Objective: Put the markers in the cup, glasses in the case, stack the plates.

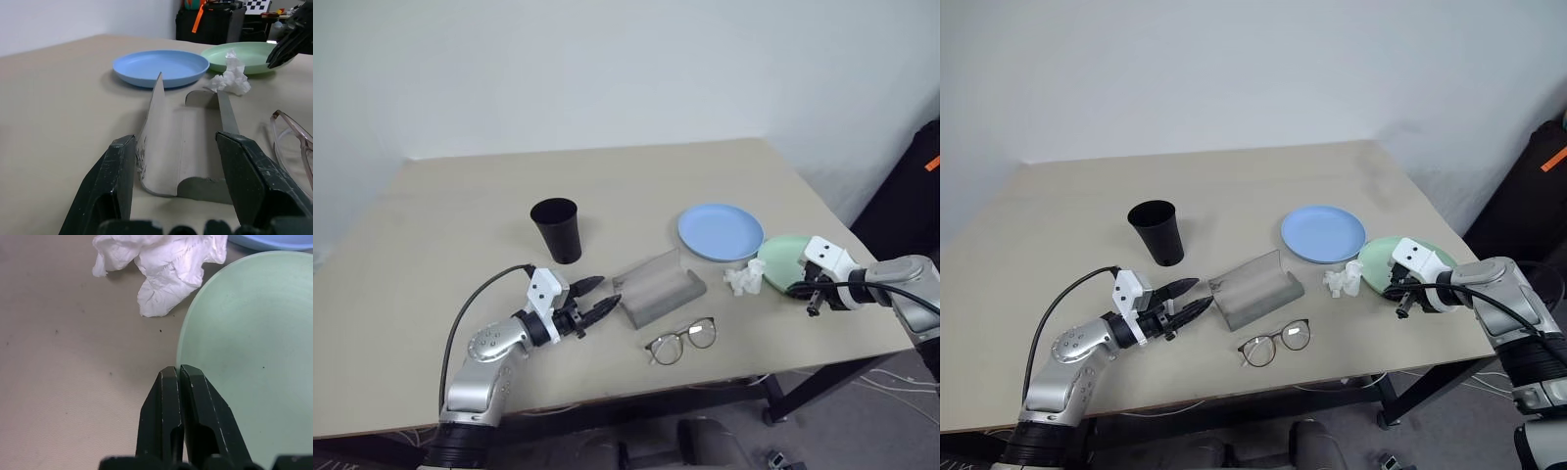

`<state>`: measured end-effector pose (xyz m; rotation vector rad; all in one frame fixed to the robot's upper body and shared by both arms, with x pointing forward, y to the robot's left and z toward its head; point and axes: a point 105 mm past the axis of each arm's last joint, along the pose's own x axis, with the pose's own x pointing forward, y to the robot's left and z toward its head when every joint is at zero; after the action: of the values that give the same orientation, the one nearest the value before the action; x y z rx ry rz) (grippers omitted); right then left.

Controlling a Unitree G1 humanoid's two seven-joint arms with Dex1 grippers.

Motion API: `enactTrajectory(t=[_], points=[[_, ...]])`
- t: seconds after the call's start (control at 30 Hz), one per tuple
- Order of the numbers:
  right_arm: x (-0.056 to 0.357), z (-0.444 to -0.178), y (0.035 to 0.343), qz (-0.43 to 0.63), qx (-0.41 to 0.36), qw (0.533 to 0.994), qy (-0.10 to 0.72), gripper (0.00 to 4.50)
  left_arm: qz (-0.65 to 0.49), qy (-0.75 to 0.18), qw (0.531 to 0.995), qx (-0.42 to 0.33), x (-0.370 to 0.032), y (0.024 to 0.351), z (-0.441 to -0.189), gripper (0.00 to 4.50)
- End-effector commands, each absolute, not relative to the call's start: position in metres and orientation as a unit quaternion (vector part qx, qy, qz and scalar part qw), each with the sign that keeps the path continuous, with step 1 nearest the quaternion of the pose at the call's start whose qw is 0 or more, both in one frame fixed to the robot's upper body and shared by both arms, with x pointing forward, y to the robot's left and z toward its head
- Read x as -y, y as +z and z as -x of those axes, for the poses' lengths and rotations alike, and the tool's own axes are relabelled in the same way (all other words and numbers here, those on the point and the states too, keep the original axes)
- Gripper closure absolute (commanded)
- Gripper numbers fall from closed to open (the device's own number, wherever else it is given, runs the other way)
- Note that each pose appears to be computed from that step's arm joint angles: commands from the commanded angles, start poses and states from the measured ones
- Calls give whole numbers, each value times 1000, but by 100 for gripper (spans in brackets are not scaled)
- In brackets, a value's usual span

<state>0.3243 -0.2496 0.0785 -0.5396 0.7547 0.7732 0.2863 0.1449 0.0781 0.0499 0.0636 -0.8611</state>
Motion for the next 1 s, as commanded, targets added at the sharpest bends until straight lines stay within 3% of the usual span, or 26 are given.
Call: enactTrajectory(t=[0.03, 0.33, 0.53, 0.83, 1.0], points=[[251, -334, 93, 271, -332, 832, 352, 448, -35, -418, 908, -10, -143, 87, -290, 178], [275, -353, 96, 288, -346, 851, 269, 448, -35, -418, 908, -8, -141, 87, -291, 178], [275, -364, 105, 296, -324, 860, 260, 448, -35, -418, 908, -6, -140, 88, -292, 178], [266, -394, 140, 341, -241, 876, 240, 448, -36, -417, 908, -2, -141, 90, -295, 178], [235, -406, 161, 364, -175, 865, 297, 448, -36, -417, 908, 2, -141, 92, -297, 178]])
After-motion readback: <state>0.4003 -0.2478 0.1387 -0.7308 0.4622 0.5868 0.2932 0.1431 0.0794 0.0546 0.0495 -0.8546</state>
